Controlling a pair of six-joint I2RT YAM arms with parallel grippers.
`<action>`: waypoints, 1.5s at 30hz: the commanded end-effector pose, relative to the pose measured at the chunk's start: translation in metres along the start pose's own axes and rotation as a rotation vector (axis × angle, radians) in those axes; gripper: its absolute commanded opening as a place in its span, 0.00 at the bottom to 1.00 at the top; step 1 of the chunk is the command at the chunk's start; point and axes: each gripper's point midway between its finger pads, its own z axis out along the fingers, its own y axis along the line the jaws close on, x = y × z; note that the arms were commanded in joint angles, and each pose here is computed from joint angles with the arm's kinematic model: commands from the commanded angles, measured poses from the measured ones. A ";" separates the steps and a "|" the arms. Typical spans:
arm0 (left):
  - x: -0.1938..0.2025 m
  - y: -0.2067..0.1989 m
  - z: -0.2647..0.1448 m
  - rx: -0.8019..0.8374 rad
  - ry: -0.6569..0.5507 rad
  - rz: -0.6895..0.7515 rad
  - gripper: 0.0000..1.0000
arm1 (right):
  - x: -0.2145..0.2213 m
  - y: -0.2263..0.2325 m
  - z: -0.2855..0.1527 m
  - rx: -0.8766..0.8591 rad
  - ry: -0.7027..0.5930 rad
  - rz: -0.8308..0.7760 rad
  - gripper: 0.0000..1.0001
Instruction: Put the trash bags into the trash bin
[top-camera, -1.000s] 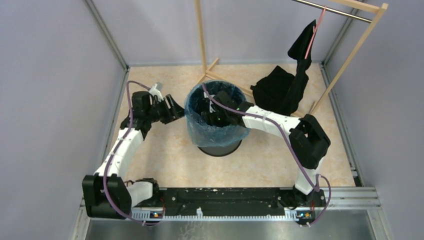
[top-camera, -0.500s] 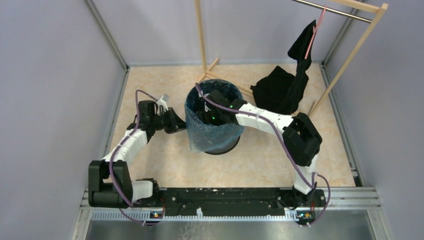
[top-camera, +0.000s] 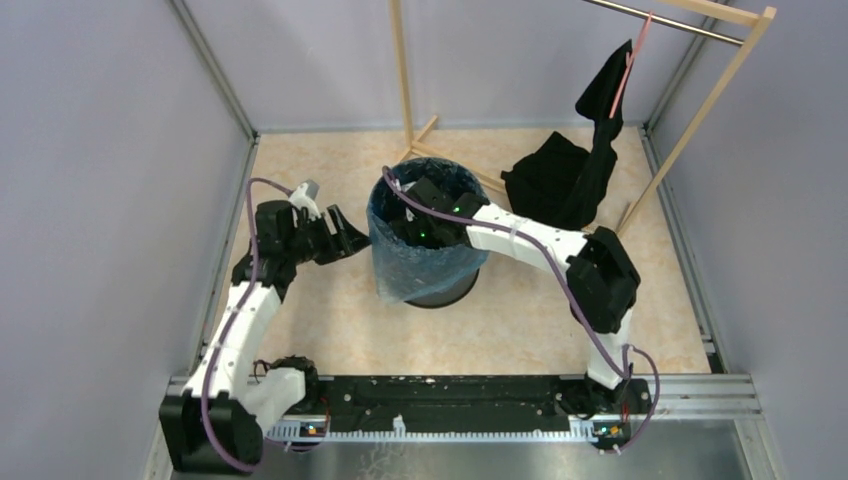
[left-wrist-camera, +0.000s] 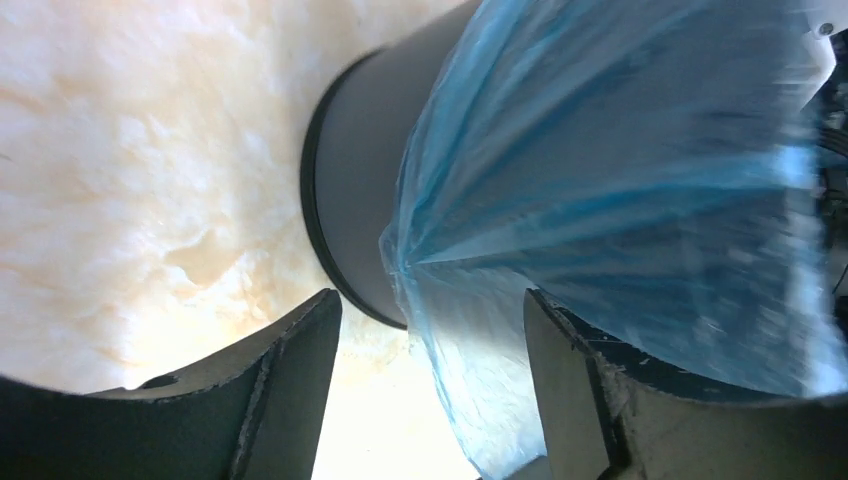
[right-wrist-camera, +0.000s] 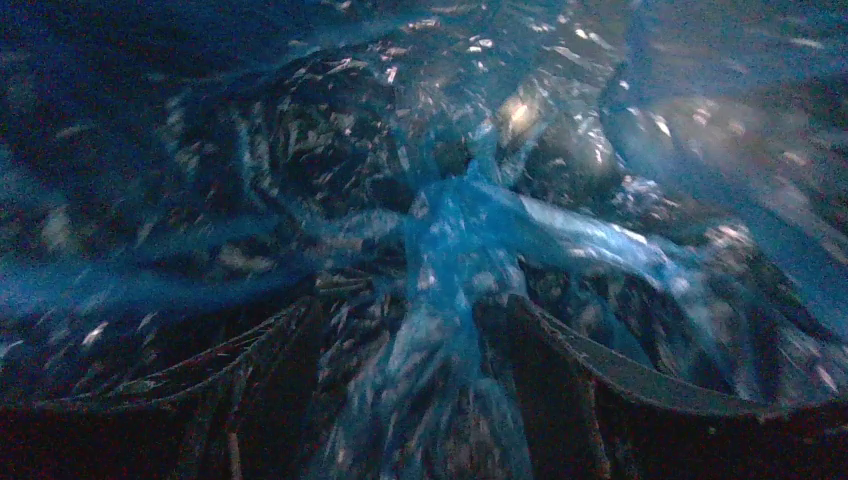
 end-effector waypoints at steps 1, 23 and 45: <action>-0.027 -0.012 -0.032 -0.057 -0.153 0.088 0.77 | -0.055 0.020 -0.088 -0.028 -0.207 -0.031 0.69; -0.067 -0.115 -0.091 0.234 -0.238 0.200 0.99 | -0.064 -0.069 -0.201 0.136 -0.441 0.078 0.82; -0.057 -0.153 -0.122 0.380 -0.222 0.325 0.99 | -0.048 -0.059 -0.160 0.150 -0.406 0.174 0.50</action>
